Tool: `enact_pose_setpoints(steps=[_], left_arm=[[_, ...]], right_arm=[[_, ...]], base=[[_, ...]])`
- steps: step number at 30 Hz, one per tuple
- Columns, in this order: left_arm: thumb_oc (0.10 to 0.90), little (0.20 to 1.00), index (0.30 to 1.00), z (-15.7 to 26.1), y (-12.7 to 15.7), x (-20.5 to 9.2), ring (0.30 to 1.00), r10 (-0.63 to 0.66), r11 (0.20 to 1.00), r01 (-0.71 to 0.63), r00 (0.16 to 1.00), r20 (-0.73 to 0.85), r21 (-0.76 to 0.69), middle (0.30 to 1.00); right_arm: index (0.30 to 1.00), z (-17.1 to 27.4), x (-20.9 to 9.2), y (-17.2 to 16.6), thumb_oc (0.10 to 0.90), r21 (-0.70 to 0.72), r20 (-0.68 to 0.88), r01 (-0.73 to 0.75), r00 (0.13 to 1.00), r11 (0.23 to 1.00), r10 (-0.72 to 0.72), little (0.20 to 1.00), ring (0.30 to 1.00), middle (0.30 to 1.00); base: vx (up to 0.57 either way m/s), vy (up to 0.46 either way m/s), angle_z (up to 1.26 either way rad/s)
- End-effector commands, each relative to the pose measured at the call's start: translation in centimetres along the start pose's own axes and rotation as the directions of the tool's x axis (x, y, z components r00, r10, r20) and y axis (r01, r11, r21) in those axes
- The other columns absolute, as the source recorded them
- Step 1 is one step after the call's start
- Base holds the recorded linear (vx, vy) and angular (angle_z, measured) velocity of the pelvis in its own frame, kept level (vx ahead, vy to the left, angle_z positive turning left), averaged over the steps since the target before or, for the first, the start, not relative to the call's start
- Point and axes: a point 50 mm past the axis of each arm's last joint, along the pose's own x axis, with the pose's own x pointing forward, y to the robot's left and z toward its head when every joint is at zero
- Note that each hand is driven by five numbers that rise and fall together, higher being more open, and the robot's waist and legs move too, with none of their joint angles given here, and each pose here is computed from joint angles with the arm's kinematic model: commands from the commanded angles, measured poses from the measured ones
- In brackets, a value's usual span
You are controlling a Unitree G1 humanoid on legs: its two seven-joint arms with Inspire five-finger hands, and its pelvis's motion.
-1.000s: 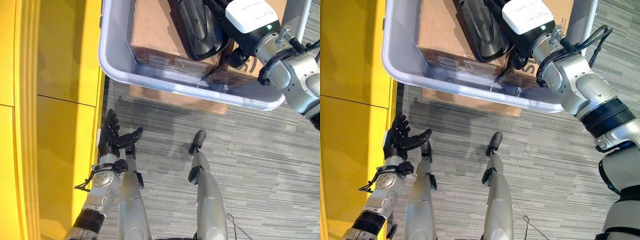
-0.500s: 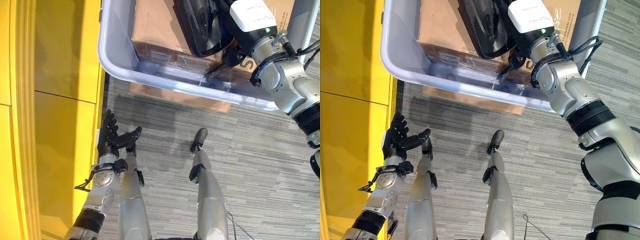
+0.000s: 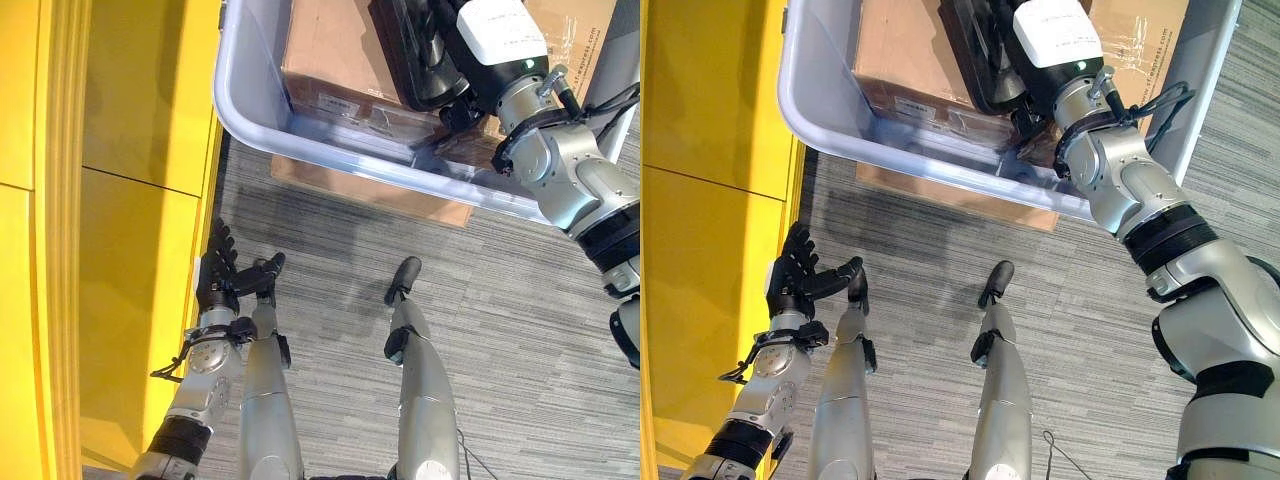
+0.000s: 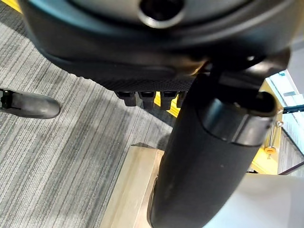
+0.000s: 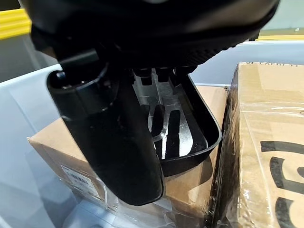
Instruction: Move parts from the plastic box to the shelf.
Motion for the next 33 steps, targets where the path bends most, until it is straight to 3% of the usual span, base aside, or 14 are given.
enact_pose_setpoints(steps=[1, 33], left_arm=[[0.900, 1.000, 1.000, 2.4, -1.0, -0.2, 1.000, -0.045, 0.999, 0.045, 0.989, 0.141, 0.006, 1.000], [0.900, 1.000, 1.000, 2.7, -1.0, -0.3, 1.000, -0.029, 1.000, 0.030, 0.987, 0.160, -0.004, 1.000]], right_arm=[[1.000, -1.0, 1.0, -6.1, 0.900, -0.045, -0.013, 0.256, 0.966, 0.966, -0.256, 1.000, 1.000, 1.000], [1.000, -1.3, 1.4, -3.2, 0.900, -0.005, -0.099, 0.202, 0.975, 0.979, -0.201, 1.000, 1.000, 1.000]], base=[[0.00, 0.000, 0.00], [0.00, -0.002, 0.01]])
